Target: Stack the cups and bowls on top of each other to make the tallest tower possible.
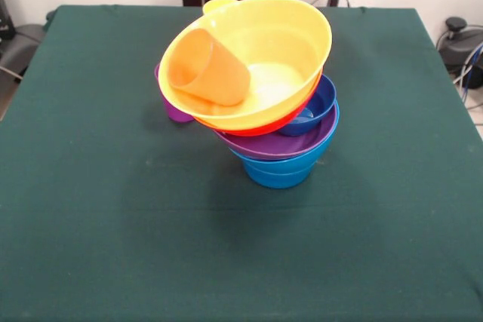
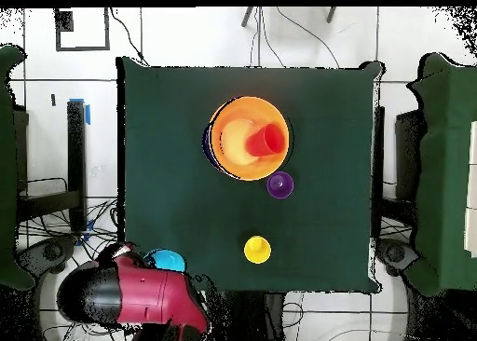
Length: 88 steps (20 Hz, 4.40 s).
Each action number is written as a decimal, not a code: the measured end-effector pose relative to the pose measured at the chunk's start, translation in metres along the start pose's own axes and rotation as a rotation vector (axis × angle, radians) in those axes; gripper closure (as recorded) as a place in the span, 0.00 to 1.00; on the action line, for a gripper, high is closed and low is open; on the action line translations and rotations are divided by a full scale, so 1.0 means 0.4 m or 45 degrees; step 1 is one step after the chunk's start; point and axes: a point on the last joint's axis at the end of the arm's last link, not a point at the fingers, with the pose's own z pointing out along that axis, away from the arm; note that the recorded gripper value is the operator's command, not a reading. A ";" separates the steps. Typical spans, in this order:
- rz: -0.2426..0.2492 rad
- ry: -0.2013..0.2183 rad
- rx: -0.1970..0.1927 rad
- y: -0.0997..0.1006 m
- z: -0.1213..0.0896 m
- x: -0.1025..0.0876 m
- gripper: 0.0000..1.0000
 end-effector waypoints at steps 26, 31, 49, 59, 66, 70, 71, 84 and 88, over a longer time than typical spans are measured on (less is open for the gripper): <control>0.112 -0.208 -0.119 0.070 -0.285 -0.481 1.00; 0.128 -0.249 -0.096 0.048 -0.268 -0.591 1.00; 0.074 -0.210 -0.039 0.067 -0.161 -0.630 1.00; 0.078 -0.235 -0.065 0.085 -0.180 -0.665 1.00; 0.086 -0.253 -0.093 0.103 -0.192 -0.711 1.00; 0.082 -0.263 -0.094 0.114 -0.214 -0.747 1.00; 0.077 -0.266 -0.089 0.115 -0.222 -0.756 1.00; 0.015 -0.311 -0.077 0.158 -0.291 -0.798 1.00; 0.004 -0.330 -0.091 0.173 -0.307 -0.809 1.00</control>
